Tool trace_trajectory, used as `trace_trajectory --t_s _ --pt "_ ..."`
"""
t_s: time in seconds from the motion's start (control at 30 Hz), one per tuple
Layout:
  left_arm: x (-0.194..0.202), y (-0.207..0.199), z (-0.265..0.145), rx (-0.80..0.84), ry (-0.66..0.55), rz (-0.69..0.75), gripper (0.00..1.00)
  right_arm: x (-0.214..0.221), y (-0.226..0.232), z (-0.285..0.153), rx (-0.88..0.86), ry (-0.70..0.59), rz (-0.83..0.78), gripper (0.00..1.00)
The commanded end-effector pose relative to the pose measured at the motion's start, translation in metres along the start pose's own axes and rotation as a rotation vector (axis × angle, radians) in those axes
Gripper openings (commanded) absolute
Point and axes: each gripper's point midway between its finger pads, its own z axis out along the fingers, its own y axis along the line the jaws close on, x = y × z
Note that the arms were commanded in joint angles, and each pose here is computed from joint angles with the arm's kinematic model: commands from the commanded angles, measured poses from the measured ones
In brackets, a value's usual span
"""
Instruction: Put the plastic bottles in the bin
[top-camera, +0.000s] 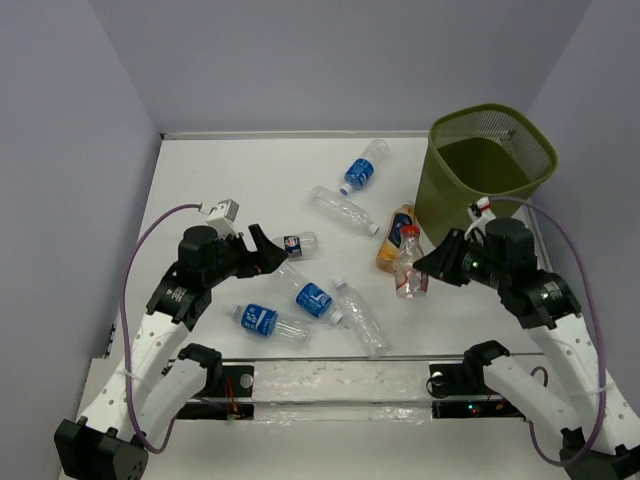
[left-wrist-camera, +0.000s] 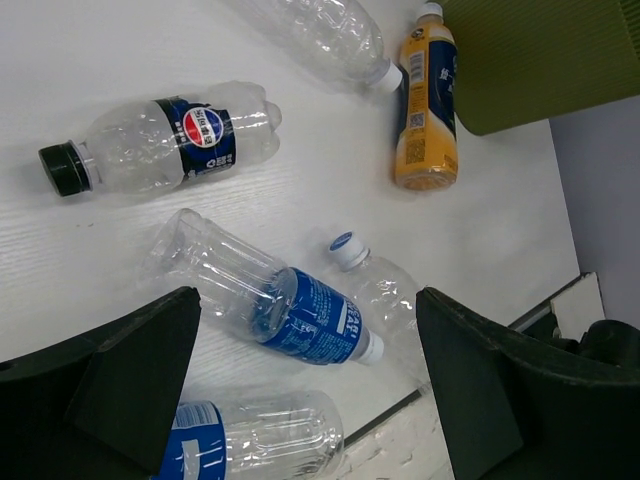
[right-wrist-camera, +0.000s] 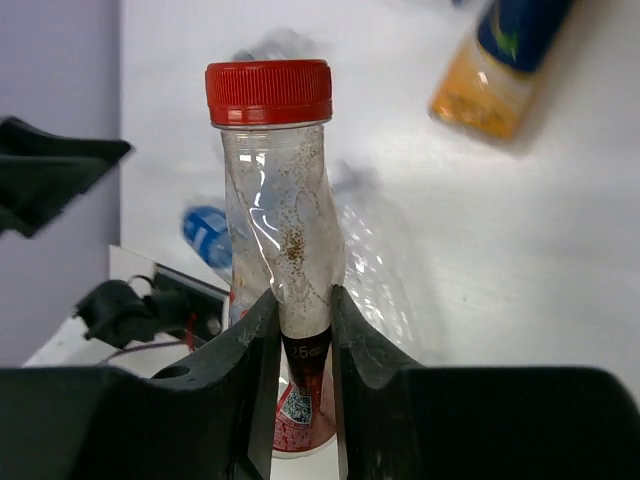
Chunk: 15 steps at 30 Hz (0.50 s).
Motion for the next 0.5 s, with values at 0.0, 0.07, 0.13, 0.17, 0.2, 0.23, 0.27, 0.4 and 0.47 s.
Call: trace_trajectory --t_s 0.0,0.07,0.13,0.17,0.2,0.23,0.27,0.4,0.47 --pt "0.001 -0.016 0.0 0.102 0.01 0.039 0.99 -0.093 0.088 -0.062 -0.161 -0.304 -0.202 0.0" --pt "0.004 -0.018 0.001 0.122 0.034 0.04 0.99 -0.133 0.111 -0.088 -0.165 -0.463 -0.268 0.0" --pt "0.008 -0.022 0.001 0.146 0.055 0.038 0.99 -0.178 0.107 -0.094 -0.039 -0.613 -0.307 0.0" --pt "0.009 -0.024 0.001 0.157 0.061 0.039 0.99 -0.196 0.105 -0.098 0.013 -0.667 -0.317 0.0" --pt "0.011 -0.025 0.001 0.165 0.069 0.038 0.99 -0.211 0.102 -0.1 0.069 -0.711 -0.326 0.0" --pt "0.014 -0.029 0.0 0.179 0.079 0.036 0.99 -0.239 0.097 -0.104 0.179 -0.779 -0.344 0.0" --pt "0.015 -0.032 0.0 0.187 0.081 0.038 0.99 -0.251 0.093 -0.103 0.234 -0.801 -0.354 0.0" --pt "0.017 -0.042 -0.002 0.199 0.082 0.046 0.99 -0.3 0.057 -0.098 0.448 -0.859 -0.337 0.0" --pt "0.019 -0.048 -0.001 0.197 0.084 0.053 0.99 -0.319 0.029 -0.097 0.503 -0.863 -0.296 0.0"
